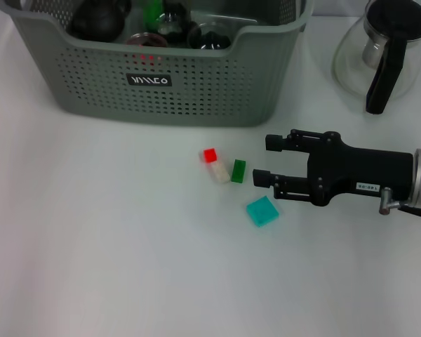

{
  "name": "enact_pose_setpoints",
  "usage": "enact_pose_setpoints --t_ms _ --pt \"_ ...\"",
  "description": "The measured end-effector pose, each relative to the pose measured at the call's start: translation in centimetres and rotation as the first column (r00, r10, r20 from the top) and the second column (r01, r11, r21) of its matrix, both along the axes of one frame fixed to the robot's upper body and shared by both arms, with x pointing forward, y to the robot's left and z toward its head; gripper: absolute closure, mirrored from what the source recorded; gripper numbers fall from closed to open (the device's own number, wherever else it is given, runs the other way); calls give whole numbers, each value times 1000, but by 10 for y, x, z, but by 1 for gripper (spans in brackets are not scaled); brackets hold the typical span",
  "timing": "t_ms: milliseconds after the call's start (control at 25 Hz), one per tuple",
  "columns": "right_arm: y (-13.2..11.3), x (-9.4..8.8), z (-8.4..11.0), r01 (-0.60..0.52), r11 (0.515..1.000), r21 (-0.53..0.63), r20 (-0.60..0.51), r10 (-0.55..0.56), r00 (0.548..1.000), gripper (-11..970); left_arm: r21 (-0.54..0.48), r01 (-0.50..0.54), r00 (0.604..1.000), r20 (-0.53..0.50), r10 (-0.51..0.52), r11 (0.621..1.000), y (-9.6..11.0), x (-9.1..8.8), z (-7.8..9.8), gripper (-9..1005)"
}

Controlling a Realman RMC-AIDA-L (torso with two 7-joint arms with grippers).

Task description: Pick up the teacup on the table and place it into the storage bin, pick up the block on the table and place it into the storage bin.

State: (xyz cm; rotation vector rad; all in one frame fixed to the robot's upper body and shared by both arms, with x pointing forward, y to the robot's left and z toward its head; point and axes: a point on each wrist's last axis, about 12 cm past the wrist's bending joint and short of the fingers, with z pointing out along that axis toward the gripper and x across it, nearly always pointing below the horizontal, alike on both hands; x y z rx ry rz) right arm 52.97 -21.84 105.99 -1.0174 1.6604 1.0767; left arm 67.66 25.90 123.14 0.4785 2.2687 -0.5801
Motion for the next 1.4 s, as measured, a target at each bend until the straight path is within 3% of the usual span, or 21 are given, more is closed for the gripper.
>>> enact_pose_setpoints --t_ms 160,280,360,400,440,480,520,600,680,800,1000,1200,1400 --pt "0 -1 -1 1 1000 0 -2 -1 1000 213 -55 -12 999 49 14 998 4 -5 9 790" --pt "0 -1 -1 1 1000 1 -2 -1 1000 213 -181 31 989 145 -5 983 14 -21 18 687" --pt "0 -1 -1 2 1000 1 -3 -2 1000 213 -304 114 969 243 -39 946 26 -40 17 618" --pt "0 -1 -1 2 1000 0 -3 -2 1000 213 -304 114 969 243 -39 946 26 -40 17 583" --pt "0 -1 -1 2 1000 1 -3 -2 1000 213 -369 173 949 309 -55 913 33 -51 17 549" --pt "0 -1 -1 2 1000 1 -3 -2 1000 213 -482 295 906 414 -82 825 48 -74 11 489" --pt "0 -1 -1 2 1000 0 -3 -2 1000 213 -532 370 875 476 -93 762 60 -90 3 429" --pt "-1 -1 -1 2 1000 0 -3 -2 1000 213 -562 425 842 532 -84 710 75 -106 -6 310" --pt "-1 -1 -1 2 1000 0 -2 -2 1000 213 -574 442 828 557 -67 689 84 -117 -14 254" --pt "-1 -1 0 2 1000 0 -2 -2 1000 213 -545 432 822 566 -65 718 96 -140 -36 169" --pt "-2 -1 -1 4 1000 -1 -3 -4 1000 214 -457 431 839 519 -160 778 97 -174 -73 168" --pt "-2 -2 -1 7 1000 -1 -5 -7 1000 214 -379 440 867 414 -276 814 90 -191 -103 168" --pt "-3 -2 -2 6 1000 -2 -7 -6 1000 213 -329 467 878 280 -388 821 82 -191 -118 168"
